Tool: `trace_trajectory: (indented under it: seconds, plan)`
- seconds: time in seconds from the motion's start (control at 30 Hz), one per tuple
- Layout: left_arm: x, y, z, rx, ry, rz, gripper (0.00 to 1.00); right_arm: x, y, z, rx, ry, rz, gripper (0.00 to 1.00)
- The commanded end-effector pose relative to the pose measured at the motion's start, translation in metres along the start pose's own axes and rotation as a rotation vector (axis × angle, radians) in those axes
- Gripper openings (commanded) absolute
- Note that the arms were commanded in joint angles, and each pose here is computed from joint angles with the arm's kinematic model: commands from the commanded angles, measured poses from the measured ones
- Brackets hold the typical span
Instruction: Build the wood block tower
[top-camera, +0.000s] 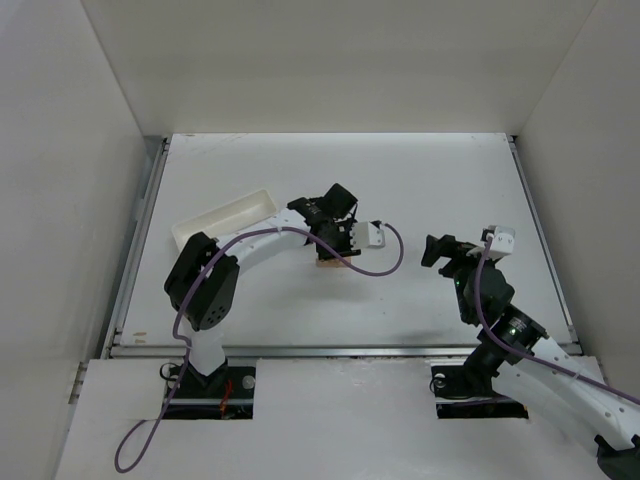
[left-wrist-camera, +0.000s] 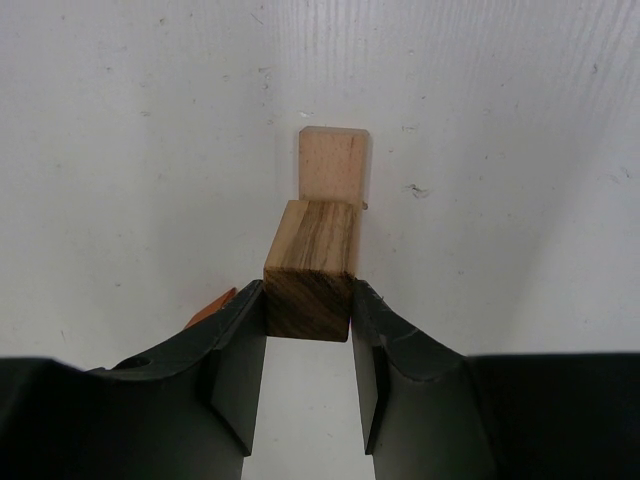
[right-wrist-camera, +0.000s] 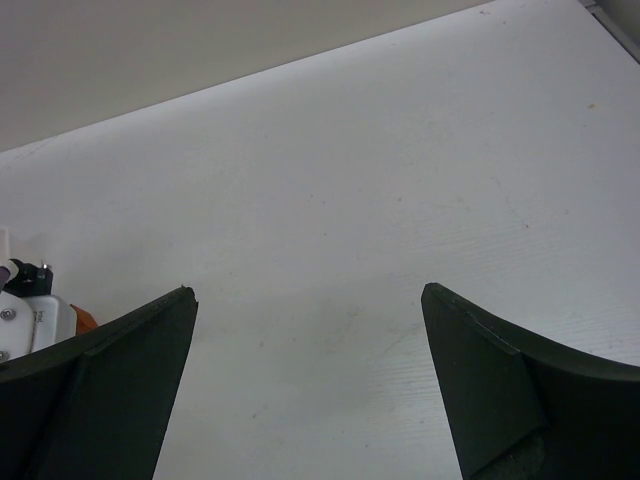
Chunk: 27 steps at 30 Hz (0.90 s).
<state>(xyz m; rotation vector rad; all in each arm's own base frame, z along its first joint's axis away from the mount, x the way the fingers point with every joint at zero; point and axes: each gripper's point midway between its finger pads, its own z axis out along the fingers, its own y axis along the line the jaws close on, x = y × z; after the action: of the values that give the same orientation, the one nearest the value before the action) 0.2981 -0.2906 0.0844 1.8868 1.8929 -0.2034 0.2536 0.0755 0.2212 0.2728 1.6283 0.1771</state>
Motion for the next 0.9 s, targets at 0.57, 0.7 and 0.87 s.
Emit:
trace_trajectory:
  seconds: [0.57, 0.7, 0.87]
  plan:
    - [-0.003, -0.004, 0.001, 0.009, -0.016, -0.005, 0.00, -0.005, 0.001, -0.001, -0.005, -0.015, 0.005, 1.00]
    - [-0.002, -0.003, 0.001, 0.002, -0.010, 0.004, 0.00, -0.007, 0.000, -0.002, -0.007, -0.021, 0.002, 1.00]
    - [0.002, -0.006, 0.001, 0.009, -0.003, 0.002, 0.02, -0.007, 0.000, -0.002, -0.007, -0.021, 0.002, 1.00]
